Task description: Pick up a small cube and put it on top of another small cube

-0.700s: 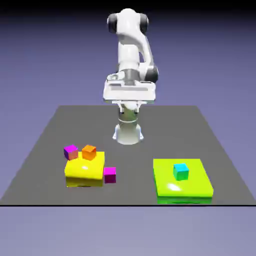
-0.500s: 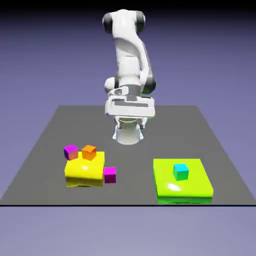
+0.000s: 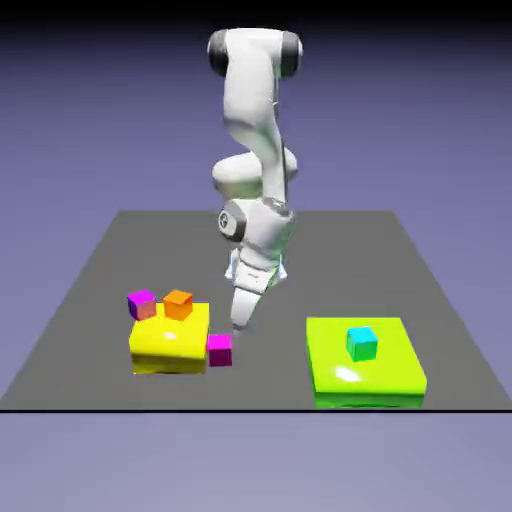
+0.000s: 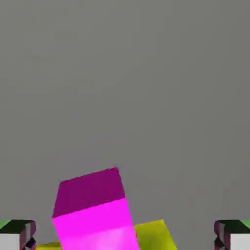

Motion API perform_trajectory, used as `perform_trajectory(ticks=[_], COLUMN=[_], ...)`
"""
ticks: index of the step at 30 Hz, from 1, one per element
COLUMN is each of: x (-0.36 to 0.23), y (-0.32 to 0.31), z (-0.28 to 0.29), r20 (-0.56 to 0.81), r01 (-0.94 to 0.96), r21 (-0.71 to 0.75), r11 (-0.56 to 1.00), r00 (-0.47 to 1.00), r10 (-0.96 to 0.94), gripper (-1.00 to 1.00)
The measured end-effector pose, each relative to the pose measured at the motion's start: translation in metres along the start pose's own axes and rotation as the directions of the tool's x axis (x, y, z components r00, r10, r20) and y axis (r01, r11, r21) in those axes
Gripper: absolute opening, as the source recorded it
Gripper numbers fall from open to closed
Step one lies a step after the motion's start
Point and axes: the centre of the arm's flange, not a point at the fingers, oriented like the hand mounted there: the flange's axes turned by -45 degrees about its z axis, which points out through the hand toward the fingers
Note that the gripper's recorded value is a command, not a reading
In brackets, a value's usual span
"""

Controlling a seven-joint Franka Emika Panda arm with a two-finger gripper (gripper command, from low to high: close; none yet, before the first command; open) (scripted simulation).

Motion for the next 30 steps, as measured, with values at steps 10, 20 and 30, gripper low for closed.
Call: perform_trajectory(ticks=[10,20,30], x=[0.006,0.002,-0.022], y=[0.0,0.001,0.02], z=[0.061,0.024,-0.038], r20=[0.012,0.015,0.029], r01=[0.016,0.015,-0.104], r21=[0.003,0.002,0.036], r11=[1.0,1.0,0.994], r00=[1.0,1.0,0.994], r10=[-0.016,-0.015,0.103], gripper=[0.0,-1.0,-1.0])
